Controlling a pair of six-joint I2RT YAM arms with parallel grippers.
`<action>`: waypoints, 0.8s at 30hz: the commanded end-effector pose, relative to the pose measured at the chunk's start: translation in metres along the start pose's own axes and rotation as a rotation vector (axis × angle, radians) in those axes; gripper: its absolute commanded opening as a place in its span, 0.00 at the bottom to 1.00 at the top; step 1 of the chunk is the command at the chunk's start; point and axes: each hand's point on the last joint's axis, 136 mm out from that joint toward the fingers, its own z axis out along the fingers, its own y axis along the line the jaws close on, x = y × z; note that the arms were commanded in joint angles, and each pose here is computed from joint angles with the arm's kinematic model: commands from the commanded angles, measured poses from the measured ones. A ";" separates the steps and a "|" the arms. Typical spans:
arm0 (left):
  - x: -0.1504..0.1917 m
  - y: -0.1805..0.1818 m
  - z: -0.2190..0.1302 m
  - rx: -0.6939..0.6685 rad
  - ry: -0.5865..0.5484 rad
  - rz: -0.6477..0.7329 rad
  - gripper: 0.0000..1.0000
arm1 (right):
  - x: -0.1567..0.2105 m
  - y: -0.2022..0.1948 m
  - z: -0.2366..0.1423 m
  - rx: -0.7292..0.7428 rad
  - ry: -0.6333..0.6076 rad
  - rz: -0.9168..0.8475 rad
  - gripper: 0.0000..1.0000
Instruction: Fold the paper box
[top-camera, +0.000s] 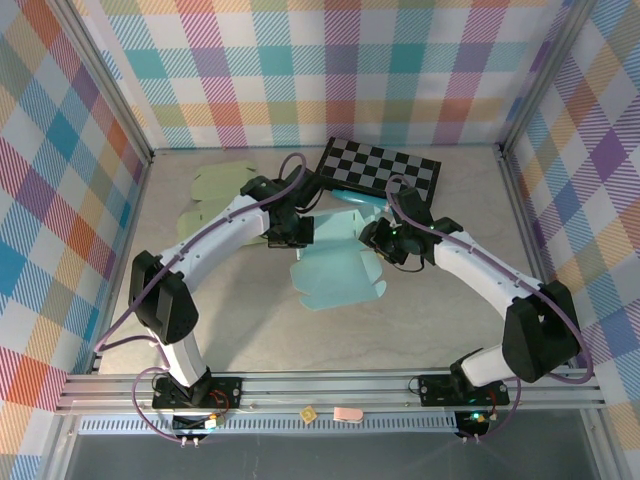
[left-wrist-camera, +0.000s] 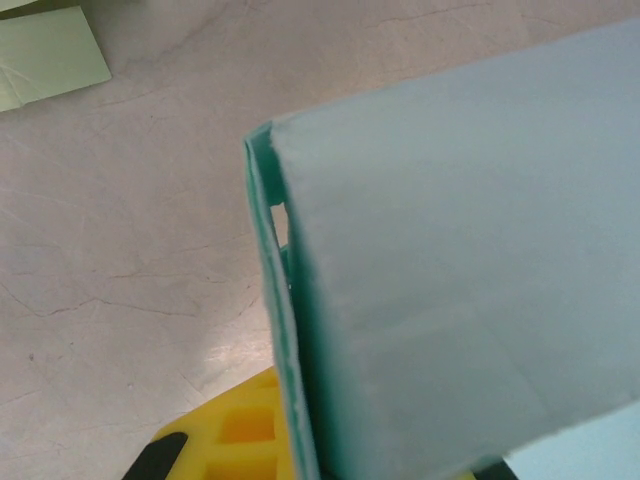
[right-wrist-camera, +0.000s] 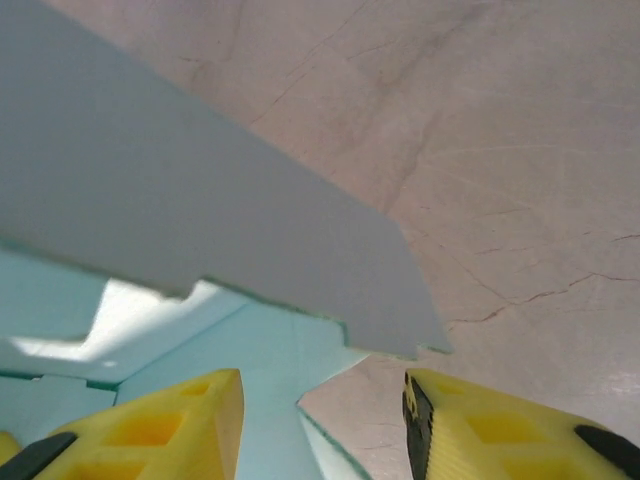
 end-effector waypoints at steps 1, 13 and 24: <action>-0.001 0.000 -0.016 0.026 -0.029 0.010 0.00 | -0.009 0.001 -0.001 0.013 -0.028 -0.013 0.47; 0.004 -0.003 -0.011 0.033 -0.013 0.013 0.00 | -0.026 0.036 -0.002 -0.089 -0.058 -0.004 0.40; 0.002 -0.007 -0.012 0.047 -0.022 0.008 0.00 | -0.014 0.050 0.007 -0.139 0.016 -0.044 0.35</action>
